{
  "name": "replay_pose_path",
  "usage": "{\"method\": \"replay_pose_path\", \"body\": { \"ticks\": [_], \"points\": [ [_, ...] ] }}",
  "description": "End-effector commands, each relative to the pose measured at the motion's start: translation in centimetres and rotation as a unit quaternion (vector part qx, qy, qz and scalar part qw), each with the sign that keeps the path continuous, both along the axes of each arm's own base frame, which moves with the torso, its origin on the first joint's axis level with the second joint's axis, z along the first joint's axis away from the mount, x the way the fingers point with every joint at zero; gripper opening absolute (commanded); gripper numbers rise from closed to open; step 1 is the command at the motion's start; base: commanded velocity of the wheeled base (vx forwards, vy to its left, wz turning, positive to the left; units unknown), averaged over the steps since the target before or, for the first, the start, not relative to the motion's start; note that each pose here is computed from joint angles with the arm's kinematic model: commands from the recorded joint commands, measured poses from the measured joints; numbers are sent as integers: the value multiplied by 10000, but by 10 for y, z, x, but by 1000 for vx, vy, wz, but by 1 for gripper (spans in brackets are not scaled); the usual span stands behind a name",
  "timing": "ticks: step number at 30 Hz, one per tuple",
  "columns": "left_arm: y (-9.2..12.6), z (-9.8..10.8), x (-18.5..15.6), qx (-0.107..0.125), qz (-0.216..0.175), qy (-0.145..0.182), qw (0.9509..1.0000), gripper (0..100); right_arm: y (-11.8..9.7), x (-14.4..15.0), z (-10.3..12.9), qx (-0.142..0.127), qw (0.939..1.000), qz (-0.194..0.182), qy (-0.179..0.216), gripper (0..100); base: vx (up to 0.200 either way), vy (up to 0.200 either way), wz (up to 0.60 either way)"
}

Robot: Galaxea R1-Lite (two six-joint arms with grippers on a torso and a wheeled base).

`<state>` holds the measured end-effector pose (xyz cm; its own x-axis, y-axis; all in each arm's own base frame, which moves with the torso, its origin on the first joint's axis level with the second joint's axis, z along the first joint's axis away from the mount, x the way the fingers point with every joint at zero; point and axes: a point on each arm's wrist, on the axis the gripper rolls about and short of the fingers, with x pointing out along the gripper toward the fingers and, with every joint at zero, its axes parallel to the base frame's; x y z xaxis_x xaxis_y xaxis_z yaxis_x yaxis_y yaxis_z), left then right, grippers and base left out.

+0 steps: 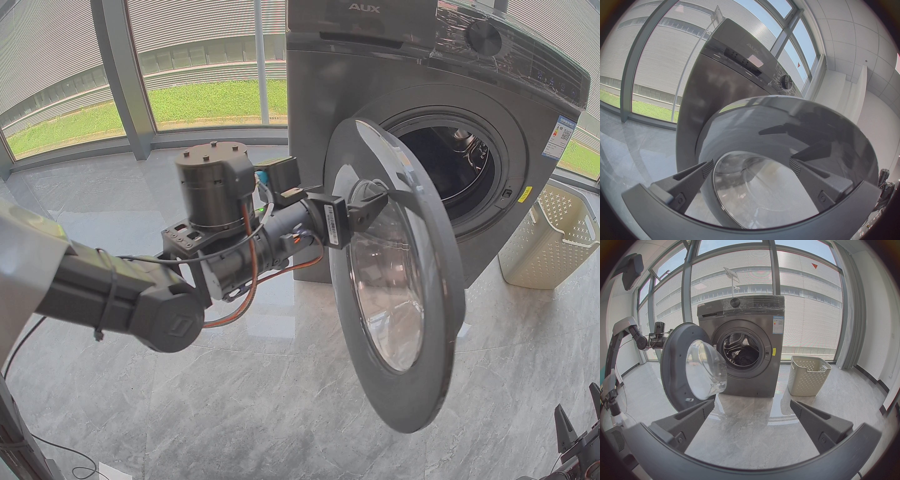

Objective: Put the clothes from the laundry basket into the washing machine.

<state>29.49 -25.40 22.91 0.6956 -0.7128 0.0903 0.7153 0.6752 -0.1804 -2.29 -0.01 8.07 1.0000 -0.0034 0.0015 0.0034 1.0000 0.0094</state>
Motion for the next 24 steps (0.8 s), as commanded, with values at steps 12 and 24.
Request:
{"method": "replay_pose_path", "body": {
  "ticks": [12, 24],
  "points": [
    [-51, -13, 61, -438, 445, -12, 9981, 100, 0, 0, -5, 7, 10000, 2, 7, 100, 0, 0, 0],
    [-61, -13, 76, -737, 943, 251, 9925, 100, 0, 0, -5, 7, 10000, 2, 7, 100, 0, 0, 0]
  ]
}}
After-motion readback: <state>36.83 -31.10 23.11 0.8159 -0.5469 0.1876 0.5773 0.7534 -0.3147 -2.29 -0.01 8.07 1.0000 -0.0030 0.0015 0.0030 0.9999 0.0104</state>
